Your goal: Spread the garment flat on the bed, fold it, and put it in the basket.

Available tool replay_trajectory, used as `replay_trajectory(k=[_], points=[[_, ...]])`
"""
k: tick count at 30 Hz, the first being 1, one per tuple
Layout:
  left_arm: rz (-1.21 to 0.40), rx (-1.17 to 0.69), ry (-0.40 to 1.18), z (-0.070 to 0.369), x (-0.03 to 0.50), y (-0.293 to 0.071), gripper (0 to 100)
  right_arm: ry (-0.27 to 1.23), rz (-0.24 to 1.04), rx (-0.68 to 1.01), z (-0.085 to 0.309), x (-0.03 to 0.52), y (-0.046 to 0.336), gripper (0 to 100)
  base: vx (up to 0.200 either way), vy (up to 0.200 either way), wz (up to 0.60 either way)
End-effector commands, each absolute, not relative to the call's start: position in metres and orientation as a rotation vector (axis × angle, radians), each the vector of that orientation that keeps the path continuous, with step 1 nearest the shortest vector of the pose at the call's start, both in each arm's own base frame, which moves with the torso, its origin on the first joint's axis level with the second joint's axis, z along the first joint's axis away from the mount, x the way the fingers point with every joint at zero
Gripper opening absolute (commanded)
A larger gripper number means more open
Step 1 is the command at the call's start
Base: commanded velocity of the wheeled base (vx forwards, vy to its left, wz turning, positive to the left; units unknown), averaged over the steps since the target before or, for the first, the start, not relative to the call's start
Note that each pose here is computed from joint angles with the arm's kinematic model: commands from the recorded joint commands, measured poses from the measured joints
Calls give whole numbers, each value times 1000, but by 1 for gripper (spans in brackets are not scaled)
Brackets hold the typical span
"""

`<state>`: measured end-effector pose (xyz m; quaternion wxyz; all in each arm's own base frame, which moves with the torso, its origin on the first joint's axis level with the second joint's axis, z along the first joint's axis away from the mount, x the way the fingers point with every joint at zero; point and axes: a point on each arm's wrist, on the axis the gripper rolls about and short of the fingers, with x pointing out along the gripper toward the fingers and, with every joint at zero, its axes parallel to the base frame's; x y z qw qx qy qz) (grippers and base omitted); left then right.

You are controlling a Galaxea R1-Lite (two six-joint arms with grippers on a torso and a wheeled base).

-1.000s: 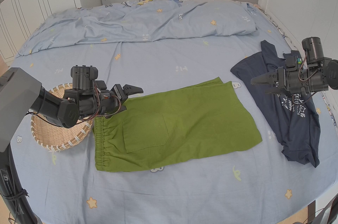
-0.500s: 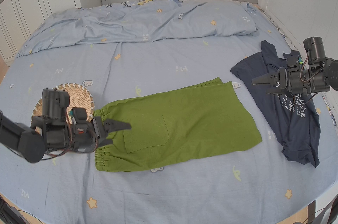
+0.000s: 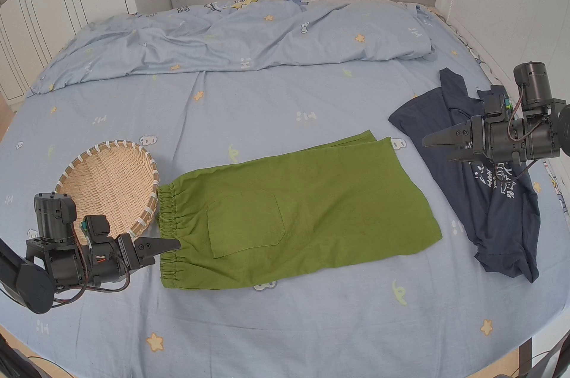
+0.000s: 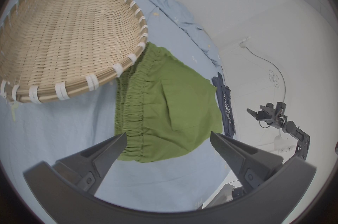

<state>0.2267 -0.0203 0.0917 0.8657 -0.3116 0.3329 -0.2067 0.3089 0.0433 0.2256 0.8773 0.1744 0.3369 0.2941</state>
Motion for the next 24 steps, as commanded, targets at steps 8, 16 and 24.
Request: replay_trajectory(k=[8,16,24], points=[[-389,-669,713,45,256,-11,100,707,621,360,225,308,46,100,0,0,0],[-387,-664,710,42,260,-11,100,698,623,358,222,309,46,100,0,0,0],[-392,-660,720,34,265,-13,100,681,623,359,221,310,46,100,0,0,0]])
